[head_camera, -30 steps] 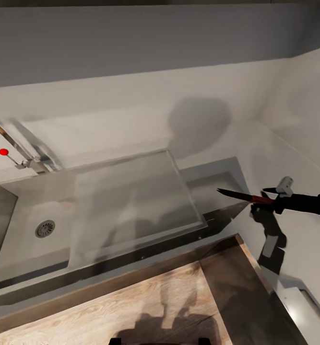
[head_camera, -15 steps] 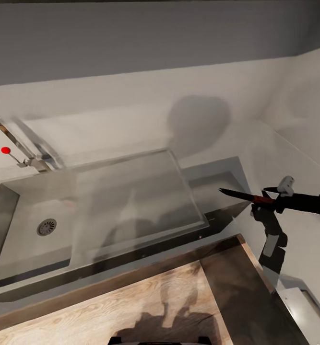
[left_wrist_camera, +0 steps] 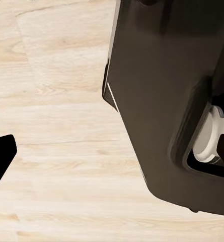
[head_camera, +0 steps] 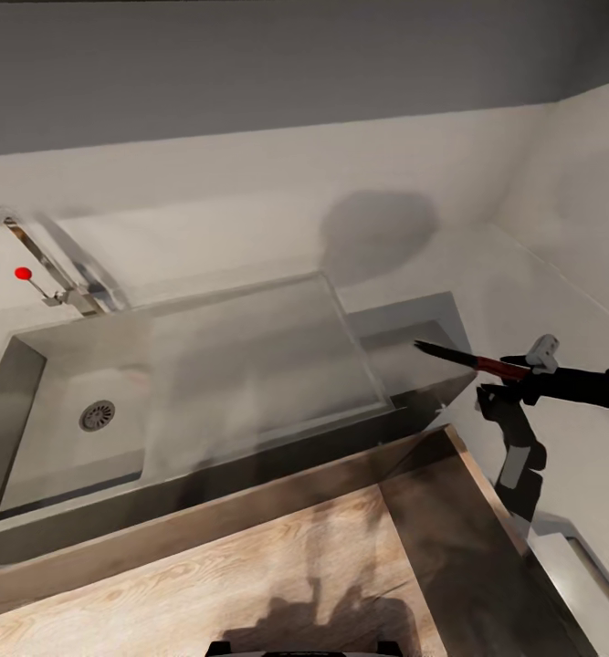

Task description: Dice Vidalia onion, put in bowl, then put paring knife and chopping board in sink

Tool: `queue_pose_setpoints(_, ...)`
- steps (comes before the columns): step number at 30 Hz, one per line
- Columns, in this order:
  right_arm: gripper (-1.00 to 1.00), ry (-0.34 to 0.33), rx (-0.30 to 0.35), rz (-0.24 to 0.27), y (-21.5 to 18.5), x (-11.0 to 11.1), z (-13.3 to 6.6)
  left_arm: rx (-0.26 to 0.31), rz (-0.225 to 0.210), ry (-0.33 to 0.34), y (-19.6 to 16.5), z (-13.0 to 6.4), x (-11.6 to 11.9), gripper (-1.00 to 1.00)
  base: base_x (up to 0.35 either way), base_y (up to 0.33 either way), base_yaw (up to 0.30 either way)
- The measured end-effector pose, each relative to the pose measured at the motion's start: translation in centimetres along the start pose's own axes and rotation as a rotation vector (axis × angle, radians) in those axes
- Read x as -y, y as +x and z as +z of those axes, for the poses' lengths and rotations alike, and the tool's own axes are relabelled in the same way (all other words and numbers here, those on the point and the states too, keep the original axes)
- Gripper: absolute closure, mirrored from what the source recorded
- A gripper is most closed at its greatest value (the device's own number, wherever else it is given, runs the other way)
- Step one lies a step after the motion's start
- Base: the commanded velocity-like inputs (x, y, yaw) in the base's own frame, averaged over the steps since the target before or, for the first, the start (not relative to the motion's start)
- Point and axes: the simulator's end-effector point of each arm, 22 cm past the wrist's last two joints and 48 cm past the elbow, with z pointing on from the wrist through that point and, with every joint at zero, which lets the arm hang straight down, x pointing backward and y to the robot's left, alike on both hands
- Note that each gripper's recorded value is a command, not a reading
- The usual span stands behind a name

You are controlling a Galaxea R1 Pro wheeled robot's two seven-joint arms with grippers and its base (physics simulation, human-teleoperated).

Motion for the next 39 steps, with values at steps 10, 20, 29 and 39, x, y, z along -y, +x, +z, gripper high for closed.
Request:
queue_pose_setpoints(10, -1.0, 0.001, 0.005, 0.01, 0.07, 0.01, -0.01, 0.0, 0.0, 0.0, -0.01, -0.01, 0.03, -1.0, -0.002, 0.0, 0.0)
queue_pose_setpoints(20, -1.0, 0.001, 0.005, 0.011, 0.07, 0.01, -0.02, -0.001, 0.0, -0.001, 0.07, 0.0, -0.03, -1.0, 0.0, 0.0, 0.0)
queue_pose_setpoints(29, 1.0, -0.003, 0.005, 0.01, 0.08, -0.09, 0.0, -0.002, 0.001, -0.001, 0.12, 0.01, -0.04, -1.0, 0.0, 0.0, 0.0)
queue_pose_setpoints(39, 1.0, -0.004, 0.004, 0.011, 0.08, -0.12, 0.01, -0.003, 0.001, -0.001, 0.16, 0.01, -0.05, -1.0, 0.0, 0.0, 0.0)
